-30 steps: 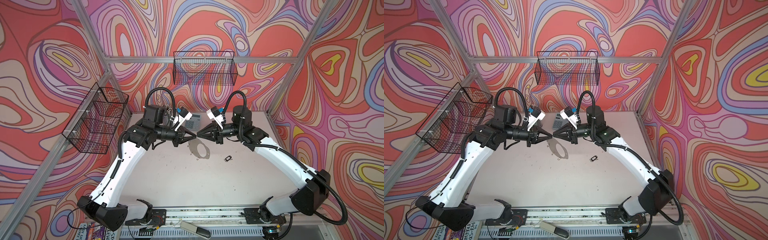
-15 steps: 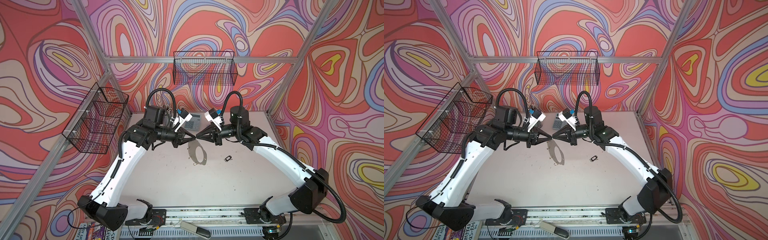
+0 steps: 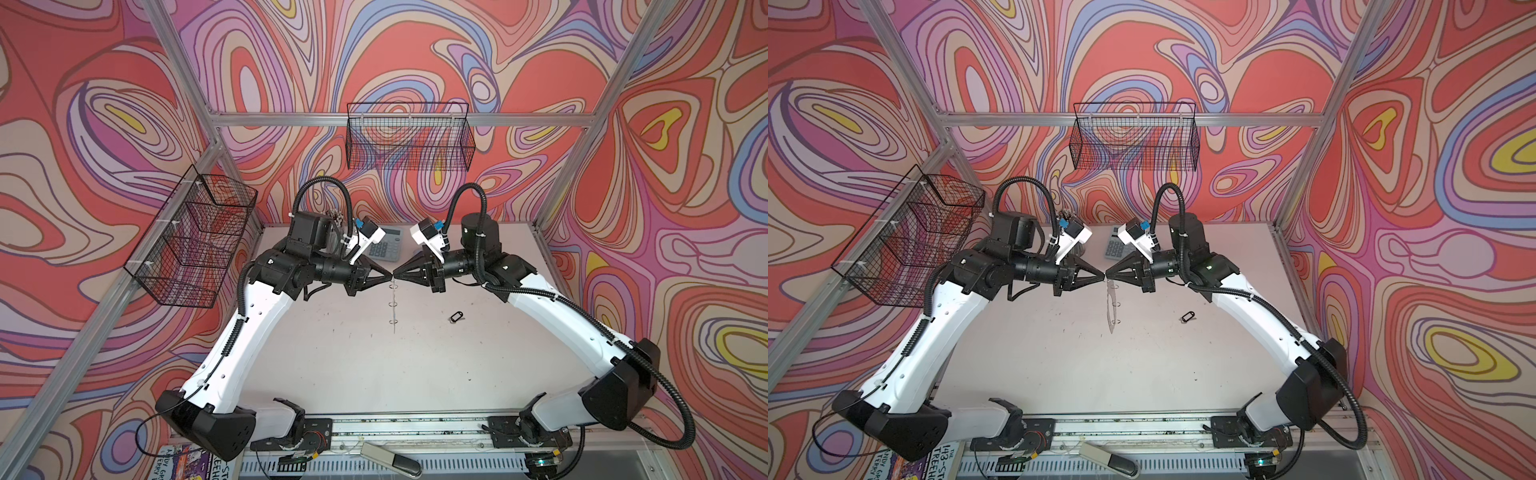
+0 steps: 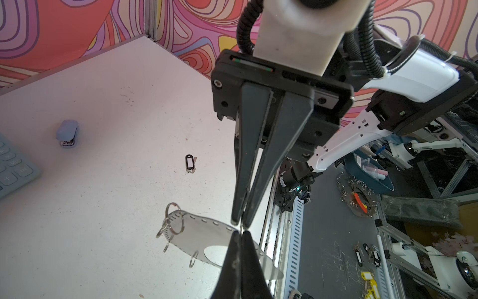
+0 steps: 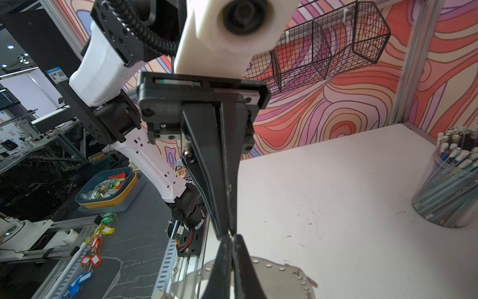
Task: Attach keys to a key ring
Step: Pass the keyring.
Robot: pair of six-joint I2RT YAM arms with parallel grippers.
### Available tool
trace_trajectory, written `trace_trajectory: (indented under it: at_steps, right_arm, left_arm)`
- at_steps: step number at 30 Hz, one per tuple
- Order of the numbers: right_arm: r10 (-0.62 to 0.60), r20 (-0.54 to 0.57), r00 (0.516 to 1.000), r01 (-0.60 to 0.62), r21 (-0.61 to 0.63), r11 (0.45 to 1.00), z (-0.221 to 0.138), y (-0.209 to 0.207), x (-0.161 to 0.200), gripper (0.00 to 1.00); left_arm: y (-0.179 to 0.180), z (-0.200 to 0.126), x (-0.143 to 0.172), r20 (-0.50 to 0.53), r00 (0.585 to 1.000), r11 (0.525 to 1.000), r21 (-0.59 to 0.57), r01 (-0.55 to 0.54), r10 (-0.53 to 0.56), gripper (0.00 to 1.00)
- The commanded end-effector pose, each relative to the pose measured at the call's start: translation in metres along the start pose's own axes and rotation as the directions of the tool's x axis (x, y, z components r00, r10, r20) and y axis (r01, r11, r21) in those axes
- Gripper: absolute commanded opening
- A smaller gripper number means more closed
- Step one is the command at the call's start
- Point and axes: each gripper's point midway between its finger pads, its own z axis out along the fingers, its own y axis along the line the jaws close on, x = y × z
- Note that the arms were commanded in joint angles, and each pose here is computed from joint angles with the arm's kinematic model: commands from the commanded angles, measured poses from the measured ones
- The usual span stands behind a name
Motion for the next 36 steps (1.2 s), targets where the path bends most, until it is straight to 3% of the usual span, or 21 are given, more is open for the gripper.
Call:
trace_trajectory:
  at_steps: [1, 2, 4, 8, 12, 17, 22, 26, 29, 33, 36]
  right_arm:
    - [0.002, 0.031, 1.000, -0.001, -0.032, 0.999, -0.002, 0.017, -0.001, 0.00]
    - [0.000, 0.051, 0.999, 0.002, -0.024, 1.000, -0.003, 0.017, -0.004, 0.00]
    - [0.006, 0.108, 0.994, -0.005, -0.013, 1.000, -0.005, 0.017, -0.013, 0.00]
    - [0.011, 0.228, 0.974, -0.017, 0.024, 1.000, -0.011, 0.014, -0.031, 0.00]
    - [0.019, 0.391, 0.920, -0.048, 0.064, 0.997, -0.023, 0.010, -0.052, 0.00]
    - [-0.006, 0.619, 0.785, -0.037, 0.057, 0.998, -0.050, 0.019, -0.077, 0.00]
    - [-0.058, 0.726, 0.685, 0.008, 0.072, 0.997, -0.065, 0.021, -0.092, 0.00]
    - [-0.085, 0.818, 0.569, 0.067, 0.056, 0.996, -0.082, 0.028, -0.099, 0.00]
    - [-0.066, 0.810, 0.582, 0.064, 0.034, 0.997, -0.074, 0.021, -0.106, 0.00]
    - [-0.089, 0.798, 0.596, 0.057, 0.068, 0.996, -0.069, 0.011, -0.107, 0.00]
    - [-0.083, 0.800, 0.594, 0.060, 0.059, 0.996, -0.068, 0.011, -0.107, 0.00]
  left_arm:
    - [-0.001, -0.002, -0.018, 0.063, 0.995, 0.997, 0.001, -0.072, 0.071, 0.00]
    - [0.000, -0.002, -0.018, 0.069, 0.995, 0.997, -0.004, -0.073, 0.074, 0.04]
    - [0.002, -0.002, -0.021, 0.088, 0.993, 0.997, -0.018, -0.075, 0.076, 0.24]
    - [0.005, -0.007, -0.031, 0.160, 0.983, 0.995, -0.070, -0.074, 0.085, 0.41]
    - [0.000, -0.016, -0.045, 0.300, 0.951, 0.995, -0.076, -0.062, 0.082, 0.43]
    - [-0.005, -0.025, -0.060, 0.455, 0.888, 0.998, -0.051, -0.048, 0.066, 0.41]
    - [-0.002, -0.033, -0.070, 0.516, 0.854, 0.997, -0.075, -0.033, 0.067, 0.39]
    - [0.001, -0.044, -0.080, 0.554, 0.827, 0.992, -0.124, -0.030, 0.094, 0.37]
    - [0.001, -0.051, -0.085, 0.559, 0.819, 0.986, -0.161, -0.047, 0.130, 0.37]
    - [-0.008, -0.038, -0.086, 0.517, 0.853, 0.997, -0.054, -0.057, 0.077, 0.37]
    - [-0.005, -0.033, -0.083, 0.514, 0.856, 0.998, -0.035, -0.047, 0.058, 0.36]
